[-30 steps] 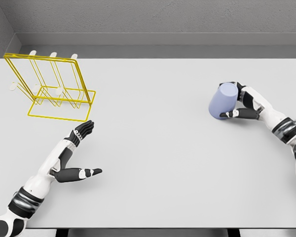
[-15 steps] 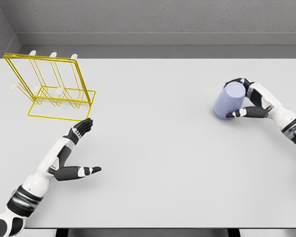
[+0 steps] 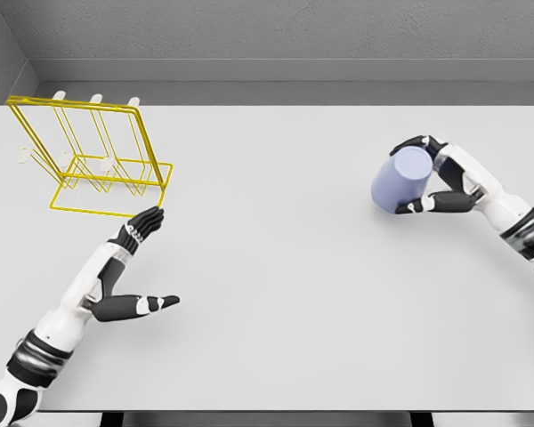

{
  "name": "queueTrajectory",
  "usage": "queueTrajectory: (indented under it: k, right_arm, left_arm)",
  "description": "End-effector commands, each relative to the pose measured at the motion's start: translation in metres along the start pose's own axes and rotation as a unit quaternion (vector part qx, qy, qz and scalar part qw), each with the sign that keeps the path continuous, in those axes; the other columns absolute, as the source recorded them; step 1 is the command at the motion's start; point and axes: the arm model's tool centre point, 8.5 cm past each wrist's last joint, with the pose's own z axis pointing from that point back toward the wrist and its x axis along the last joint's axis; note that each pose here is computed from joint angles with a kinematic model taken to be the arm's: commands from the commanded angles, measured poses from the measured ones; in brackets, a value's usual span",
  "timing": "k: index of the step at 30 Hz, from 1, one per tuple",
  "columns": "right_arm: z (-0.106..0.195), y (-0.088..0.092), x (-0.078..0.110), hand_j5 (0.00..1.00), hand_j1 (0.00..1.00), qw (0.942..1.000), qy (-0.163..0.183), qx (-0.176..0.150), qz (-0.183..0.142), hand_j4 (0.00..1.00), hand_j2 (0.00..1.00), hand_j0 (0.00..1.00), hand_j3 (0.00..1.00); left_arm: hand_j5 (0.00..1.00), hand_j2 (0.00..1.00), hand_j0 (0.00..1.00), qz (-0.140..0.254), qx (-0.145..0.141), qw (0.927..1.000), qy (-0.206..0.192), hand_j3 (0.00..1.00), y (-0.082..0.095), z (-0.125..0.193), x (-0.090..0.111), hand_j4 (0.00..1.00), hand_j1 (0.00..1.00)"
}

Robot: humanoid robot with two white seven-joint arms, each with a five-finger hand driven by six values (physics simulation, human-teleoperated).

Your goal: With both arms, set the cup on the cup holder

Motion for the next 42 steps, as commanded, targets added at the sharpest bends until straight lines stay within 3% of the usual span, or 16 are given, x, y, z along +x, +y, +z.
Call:
queueTrajectory:
  k: [1,5,10,12,23,26,29,33,42]
  right_arm:
    - [-0.007,0.005,0.012,0.49,0.49,0.9997,-0.021,0.01,0.002,0.49,0.49,0.49,0.49]
    - [-0.009,0.005,0.016,0.49,0.49,0.9996,-0.026,0.012,0.005,0.49,0.49,0.49,0.49]
    - [-0.018,0.018,0.025,0.49,0.49,0.9985,-0.041,0.035,0.007,0.49,0.49,0.49,0.49]
    - [-0.023,0.026,0.028,0.49,0.49,0.9977,-0.049,0.046,0.005,0.49,0.49,0.49,0.49]
    - [-0.05,0.053,0.033,0.49,0.49,0.9945,-0.075,0.072,-0.012,0.49,0.49,0.49,0.49]
    - [-0.063,0.068,0.035,0.49,0.49,0.9924,-0.086,0.086,-0.021,0.49,0.49,0.49,0.49]
    - [-0.07,0.065,0.04,0.49,0.49,0.9918,-0.092,0.087,-0.019,0.49,0.49,0.49,0.49]
    - [-0.086,0.082,0.044,0.49,0.49,0.9888,-0.108,0.098,-0.033,0.49,0.49,0.49,0.49]
    - [-0.093,0.094,0.044,0.48,0.48,0.987,-0.111,0.109,-0.04,0.48,0.48,0.48,0.48]
  left_arm:
    - [1.0,1.0,1.0,0.0,-0.001,1.0,0.001,1.0,0.0,0.0,0.0,1.0,1.0]
    - [1.0,1.0,1.0,0.002,0.0,1.0,0.0,1.0,-0.001,0.0,0.0,1.0,1.0]
    - [1.0,1.0,1.0,0.002,0.002,1.0,-0.004,1.0,-0.001,-0.002,0.001,1.0,1.0]
    - [1.0,1.0,1.0,0.0,0.019,0.9997,-0.013,1.0,0.005,-0.005,0.003,1.0,1.0]
    - [1.0,1.0,1.0,0.021,0.029,0.9993,-0.01,1.0,-0.009,0.0,-0.001,1.0,1.0]
    - [1.0,1.0,1.0,0.027,0.03,0.9991,-0.01,1.0,-0.011,-0.001,-0.002,1.0,1.0]
    - [1.0,1.0,1.0,0.038,0.034,0.9986,-0.014,1.0,-0.019,-0.003,-0.003,1.0,1.0]
    - [1.0,1.0,1.0,0.039,0.035,0.9986,-0.014,1.0,-0.019,-0.003,-0.003,1.0,1.0]
    - [1.0,1.0,1.0,0.037,0.034,0.9986,-0.014,1.0,-0.019,-0.003,-0.003,1.0,1.0]
